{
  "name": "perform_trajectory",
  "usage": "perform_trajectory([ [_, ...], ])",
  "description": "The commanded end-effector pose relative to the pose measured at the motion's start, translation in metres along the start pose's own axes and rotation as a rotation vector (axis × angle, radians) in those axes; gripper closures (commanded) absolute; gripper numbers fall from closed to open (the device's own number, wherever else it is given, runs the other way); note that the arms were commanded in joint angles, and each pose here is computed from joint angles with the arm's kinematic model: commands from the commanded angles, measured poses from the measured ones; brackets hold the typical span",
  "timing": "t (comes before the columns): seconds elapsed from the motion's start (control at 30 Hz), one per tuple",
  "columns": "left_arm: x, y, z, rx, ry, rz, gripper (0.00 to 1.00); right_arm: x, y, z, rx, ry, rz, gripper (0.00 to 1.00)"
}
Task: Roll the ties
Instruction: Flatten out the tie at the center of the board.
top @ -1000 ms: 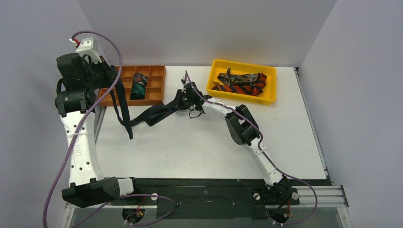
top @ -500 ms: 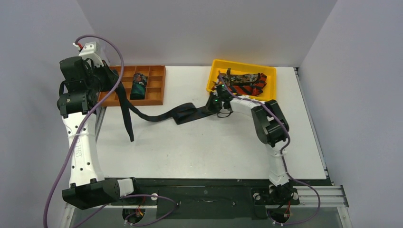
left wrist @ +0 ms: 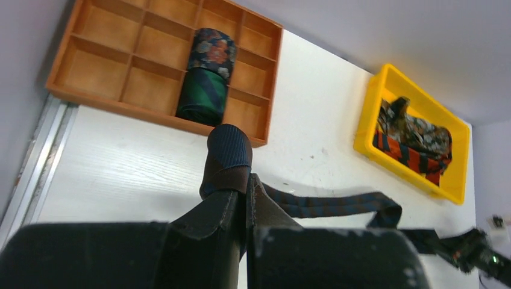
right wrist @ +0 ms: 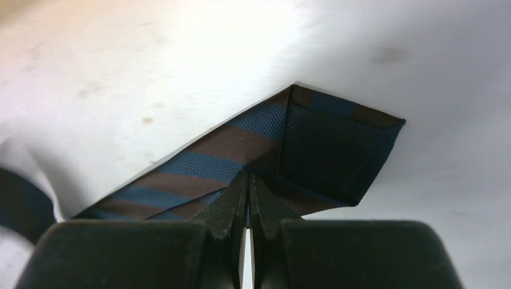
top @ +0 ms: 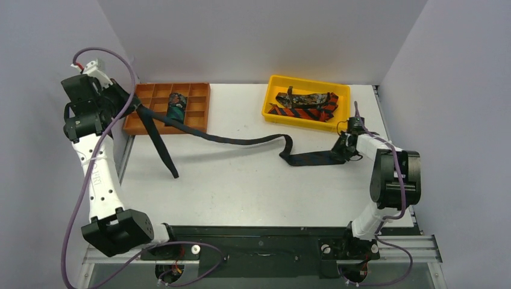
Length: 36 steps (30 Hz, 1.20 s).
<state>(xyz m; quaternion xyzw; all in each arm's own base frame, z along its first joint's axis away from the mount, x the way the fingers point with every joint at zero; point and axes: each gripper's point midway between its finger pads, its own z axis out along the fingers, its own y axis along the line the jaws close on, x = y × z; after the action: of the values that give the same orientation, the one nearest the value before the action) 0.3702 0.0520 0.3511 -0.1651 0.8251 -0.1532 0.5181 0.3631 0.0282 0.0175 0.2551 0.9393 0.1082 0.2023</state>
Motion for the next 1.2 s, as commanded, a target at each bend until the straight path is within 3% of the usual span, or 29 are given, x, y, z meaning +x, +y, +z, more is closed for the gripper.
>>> perform_trajectory([
  [0.0, -0.042, 0.026, -0.003, -0.026, -0.102, -0.102, 1.0, 0.016, -0.071, -0.015, 0.182, 0.032, -0.02, 1.0],
  [0.2, -0.05, 0.002, 0.0, 0.142, -0.089, -0.13, 1.0, 0.013, -0.09, -0.024, 0.193, -0.001, -0.035, 1.0],
  [0.37, -0.048, -0.033, 0.004, 0.3, -0.073, -0.164, 1.0, 0.003, -0.076, -0.033, 0.135, -0.02, -0.091, 1.0],
  [0.63, -0.008, -0.097, 0.018, 0.468, 0.026, -0.191, 1.0, -0.011, -0.006, -0.074, -0.109, -0.065, -0.287, 0.76],
  [0.73, 0.011, -0.123, 0.024, 0.523, 0.068, -0.193, 1.0, -0.004, 0.037, -0.094, -0.264, -0.055, -0.422, 0.58],
  [0.9, 0.021, -0.149, 0.029, 0.557, 0.078, -0.228, 1.0, 0.033, 0.139, -0.13, -0.526, -0.103, -0.685, 0.53],
  [1.03, 0.014, -0.159, 0.027, 0.562, 0.049, -0.251, 1.0, 0.072, 0.229, -0.17, -0.792, -0.247, -0.854, 0.49],
  [1.17, 0.012, -0.165, 0.021, 0.565, 0.041, -0.278, 1.0, 0.108, 0.309, -0.201, -1.002, -0.383, -0.921, 0.44],
])
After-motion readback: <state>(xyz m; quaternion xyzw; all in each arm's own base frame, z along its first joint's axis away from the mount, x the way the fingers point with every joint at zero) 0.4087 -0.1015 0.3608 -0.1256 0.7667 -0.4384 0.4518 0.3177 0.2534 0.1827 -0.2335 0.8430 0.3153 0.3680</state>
